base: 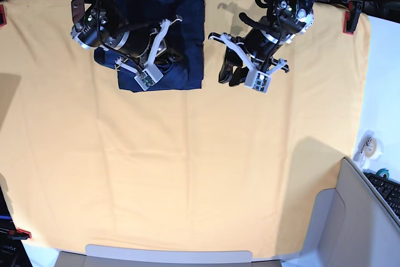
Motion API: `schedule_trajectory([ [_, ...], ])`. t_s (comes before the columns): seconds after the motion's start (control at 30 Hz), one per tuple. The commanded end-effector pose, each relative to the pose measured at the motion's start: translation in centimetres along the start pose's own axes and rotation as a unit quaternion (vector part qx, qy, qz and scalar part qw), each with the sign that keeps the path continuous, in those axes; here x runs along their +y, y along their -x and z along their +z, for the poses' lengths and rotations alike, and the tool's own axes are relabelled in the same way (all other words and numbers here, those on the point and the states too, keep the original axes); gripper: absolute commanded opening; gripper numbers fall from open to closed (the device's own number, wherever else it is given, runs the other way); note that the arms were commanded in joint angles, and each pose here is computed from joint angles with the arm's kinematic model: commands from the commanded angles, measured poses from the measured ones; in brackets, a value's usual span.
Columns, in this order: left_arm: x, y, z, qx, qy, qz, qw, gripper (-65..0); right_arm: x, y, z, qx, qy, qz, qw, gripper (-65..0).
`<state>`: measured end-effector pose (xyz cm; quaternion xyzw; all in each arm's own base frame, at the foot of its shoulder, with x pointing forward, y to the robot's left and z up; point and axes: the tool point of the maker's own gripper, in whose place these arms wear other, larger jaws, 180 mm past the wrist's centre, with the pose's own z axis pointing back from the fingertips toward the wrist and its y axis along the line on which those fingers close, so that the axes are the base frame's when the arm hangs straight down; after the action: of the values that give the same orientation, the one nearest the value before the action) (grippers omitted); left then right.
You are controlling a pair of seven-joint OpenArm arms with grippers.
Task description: Fold the T-shirt properly
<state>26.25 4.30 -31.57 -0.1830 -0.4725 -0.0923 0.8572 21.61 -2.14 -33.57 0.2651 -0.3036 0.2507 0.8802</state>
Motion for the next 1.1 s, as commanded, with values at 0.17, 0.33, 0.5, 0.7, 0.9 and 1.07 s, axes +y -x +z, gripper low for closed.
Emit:
schedule_trajectory([
  [0.17, -0.2, -1.2, 0.1, -0.021, 0.003, -0.002, 1.000, -51.3, 0.2, -1.3, 0.3, -0.025, -0.006, 0.002, 0.9997, -33.8],
  [0.33, -0.1, -1.0, 0.0, -0.018, 0.002, -0.002, 1.000, -51.3, 0.2, -1.2, 0.3, -0.024, -0.005, 0.002, 0.9997, -33.8],
  [0.5, 0.4, 0.3, -0.4, 0.000, -0.004, 0.002, 1.000, -51.3, 0.2, -1.2, 0.3, -0.024, -0.005, 0.002, 0.9997, -33.8],
  [0.7, 0.6, 0.4, -0.5, 0.002, -0.006, 0.003, 1.000, -51.3, 0.3, -0.9, 0.2, -0.020, -0.006, -0.001, 0.9998, -33.8],
  [0.9, 0.5, 0.4, -0.5, 0.002, -0.005, 0.003, 1.000, -51.3, 0.4, -0.6, 0.2, -0.018, -0.006, -0.003, 0.9998, -33.8],
  [1.07, 0.4, 0.7, -0.4, 0.006, -0.004, 0.004, 1.000, -51.3, 0.4, -0.6, 0.2, -0.018, -0.006, -0.003, 0.9998, -33.8],
])
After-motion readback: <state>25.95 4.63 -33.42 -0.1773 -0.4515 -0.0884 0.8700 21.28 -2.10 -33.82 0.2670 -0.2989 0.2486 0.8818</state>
